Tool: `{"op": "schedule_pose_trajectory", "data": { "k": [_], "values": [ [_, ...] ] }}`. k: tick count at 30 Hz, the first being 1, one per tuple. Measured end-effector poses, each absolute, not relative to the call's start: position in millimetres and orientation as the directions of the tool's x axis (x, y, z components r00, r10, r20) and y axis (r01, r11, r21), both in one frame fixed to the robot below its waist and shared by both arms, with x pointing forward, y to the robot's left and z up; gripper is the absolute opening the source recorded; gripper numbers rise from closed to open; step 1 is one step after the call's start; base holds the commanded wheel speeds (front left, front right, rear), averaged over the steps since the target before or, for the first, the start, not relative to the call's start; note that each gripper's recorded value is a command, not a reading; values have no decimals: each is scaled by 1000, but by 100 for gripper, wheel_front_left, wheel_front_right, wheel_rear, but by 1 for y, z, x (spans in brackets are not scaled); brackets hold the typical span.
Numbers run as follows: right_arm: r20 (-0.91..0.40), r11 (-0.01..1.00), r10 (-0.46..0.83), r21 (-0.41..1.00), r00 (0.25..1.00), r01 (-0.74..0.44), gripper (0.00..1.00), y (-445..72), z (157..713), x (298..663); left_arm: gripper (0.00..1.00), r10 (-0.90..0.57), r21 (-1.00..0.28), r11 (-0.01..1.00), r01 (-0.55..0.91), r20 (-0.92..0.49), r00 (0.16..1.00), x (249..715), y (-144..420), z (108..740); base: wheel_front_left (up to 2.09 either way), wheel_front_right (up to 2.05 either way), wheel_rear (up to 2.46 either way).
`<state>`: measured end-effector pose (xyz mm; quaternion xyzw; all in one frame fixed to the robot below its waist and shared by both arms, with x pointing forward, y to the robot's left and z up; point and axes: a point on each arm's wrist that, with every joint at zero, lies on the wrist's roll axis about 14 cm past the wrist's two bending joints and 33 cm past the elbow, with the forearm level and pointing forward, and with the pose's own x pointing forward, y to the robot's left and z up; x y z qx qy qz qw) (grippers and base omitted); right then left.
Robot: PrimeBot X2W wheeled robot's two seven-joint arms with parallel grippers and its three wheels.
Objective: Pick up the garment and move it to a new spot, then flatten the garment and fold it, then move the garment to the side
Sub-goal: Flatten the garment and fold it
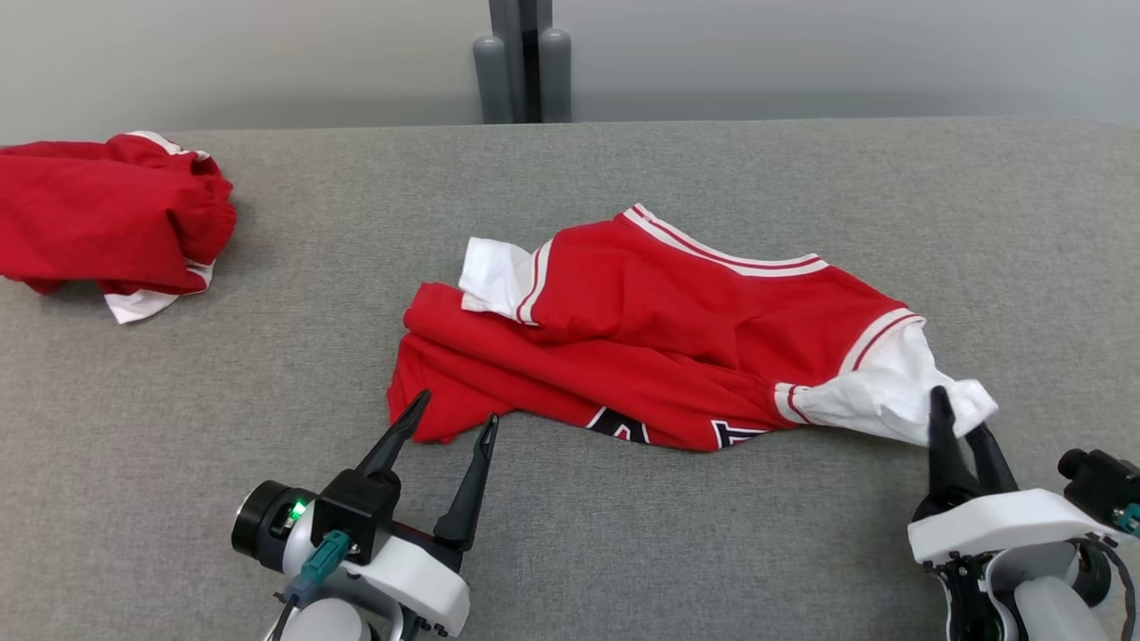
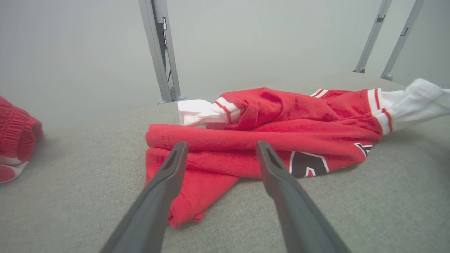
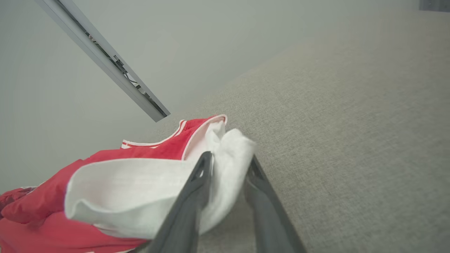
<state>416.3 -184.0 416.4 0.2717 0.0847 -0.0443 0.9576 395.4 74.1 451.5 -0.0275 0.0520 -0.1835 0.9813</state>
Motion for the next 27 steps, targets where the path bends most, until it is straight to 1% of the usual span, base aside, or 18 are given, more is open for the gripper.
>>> {"op": "schedule_pose_trajectory", "data": {
  "k": [7, 13, 18, 21, 23, 27],
  "values": [
    [-207, 876, -85, 451, 975, 173, 100, -204, 410, 394, 100, -370, -81, 928, 363, -92, 924, 395, 72, 451, 0, 0, 0],
    [-113, 891, -144, 418, 983, 179, 100, -226, 440, 391, 100, -359, -76, 932, 354, -71, 931, 397, 77, 458, 0, 0, 0],
    [-15, 902, -158, 404, 987, 151, 100, -233, 471, 395, 100, -352, -80, 934, 347, -58, 934, 396, 79, 463, 0, 0, 0],
    [15, 911, -143, 392, 990, 126, 100, -229, 481, 398, 100, -345, -78, 937, 341, -60, 937, 399, 82, 463, 0, 0, 0],
    [49, 916, -121, 390, 991, 93, 100, -223, 492, 400, 100, -328, -84, 943, 323, -62, 943, 410, 87, 465, 0, 0, 0],
    [66, 918, -100, 392, 993, 66, 100, -216, 497, 401, 100, -312, -104, 947, 303, -91, 946, 424, 94, 462, 0, 0, 0]
  ]
}}
